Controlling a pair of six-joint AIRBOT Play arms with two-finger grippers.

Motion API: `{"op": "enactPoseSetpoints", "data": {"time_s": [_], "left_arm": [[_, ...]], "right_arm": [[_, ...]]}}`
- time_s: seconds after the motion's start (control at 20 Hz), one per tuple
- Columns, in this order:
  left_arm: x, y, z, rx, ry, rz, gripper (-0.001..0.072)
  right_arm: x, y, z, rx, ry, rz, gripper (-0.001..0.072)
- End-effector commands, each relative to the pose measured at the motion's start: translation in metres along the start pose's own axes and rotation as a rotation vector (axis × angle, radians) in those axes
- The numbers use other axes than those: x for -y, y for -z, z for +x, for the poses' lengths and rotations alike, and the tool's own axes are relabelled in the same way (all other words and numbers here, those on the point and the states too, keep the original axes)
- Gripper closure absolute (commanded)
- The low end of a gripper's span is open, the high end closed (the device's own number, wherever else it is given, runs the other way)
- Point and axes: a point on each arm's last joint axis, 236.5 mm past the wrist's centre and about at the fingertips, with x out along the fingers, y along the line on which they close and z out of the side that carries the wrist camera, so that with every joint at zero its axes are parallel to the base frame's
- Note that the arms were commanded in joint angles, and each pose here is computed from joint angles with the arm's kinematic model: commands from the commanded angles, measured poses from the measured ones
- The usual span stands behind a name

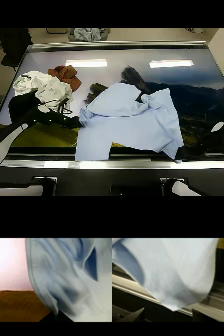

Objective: Fold the shirts.

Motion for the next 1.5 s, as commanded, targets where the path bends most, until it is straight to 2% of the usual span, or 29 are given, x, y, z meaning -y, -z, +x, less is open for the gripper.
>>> {"op": "enactPoseSetpoints", "data": {"time_s": [0.0, 0.15, 0.2, 0.25, 0.5, 0.65, 0.8, 0.95, 1.05, 1.15, 1.25, 1.35, 1.45], "left_arm": [[0.003, -0.003, -0.004, 0.014, 0.002, 0.019, 0.0679], [0.006, -0.004, -0.009, 0.026, 0.003, 0.032, 0.0679], [0.007, -0.005, -0.010, 0.030, 0.003, 0.034, 0.0679], [0.008, -0.005, -0.011, 0.033, 0.003, 0.036, 0.0679], [0.011, -0.006, -0.015, 0.042, 0.005, 0.044, 0.0679], [0.013, -0.007, -0.018, 0.051, 0.005, 0.051, 0.0680], [0.034, -0.028, -0.048, 0.135, 0.011, 0.135, 0.0683], [0.099, -0.081, -0.151, 0.418, 0.016, 0.295, 0.0683], [0.166, -0.104, -0.270, 0.716, 0.028, 0.396, 0.0683], [0.241, -0.088, -0.409, 1.068, 0.045, 0.519, 0.0683], [0.294, -0.036, -0.529, 1.399, 0.019, 0.607, 0.0683], [0.326, 0.026, -0.598, 1.594, 0.030, 0.647, 0.0684], [0.339, 0.064, -0.619, 1.657, 0.037, 0.681, 0.0684]], "right_arm": [[-0.008, -0.016, 0.015, 0.075, -0.039, 0.066, 0.0024], [-0.016, -0.034, 0.022, 0.158, -0.079, 0.111, 0.0031], [-0.017, -0.041, 0.022, 0.186, -0.088, 0.131, 0.0047], [-0.018, -0.048, 0.022, 0.216, -0.097, 0.147, 0.0096], [-0.017, -0.065, 0.018, 0.291, -0.102, 0.164, 0.0660], [-0.020, -0.065, 0.009, 0.288, -0.100, 0.088, 0.0660], [-0.021, -0.085, -0.047, 0.381, -0.053, -0.032, 0.0662], [-0.035, -0.131, -0.193, 0.751, 0.105, -0.155, 0.0662], [-0.077, -0.135, -0.332, 1.104, 0.280, -0.311, 0.0661], [-0.136, -0.082, -0.476, 1.461, 0.548, -0.416, 0.0661], [-0.198, -0.004, -0.563, 1.725, 0.770, -0.486, 0.0661], [-0.251, 0.058, -0.594, 1.871, 0.839, -0.524, 0.0661], [-0.274, 0.086, -0.590, 1.900, 0.844, -0.540, 0.0660]]}}
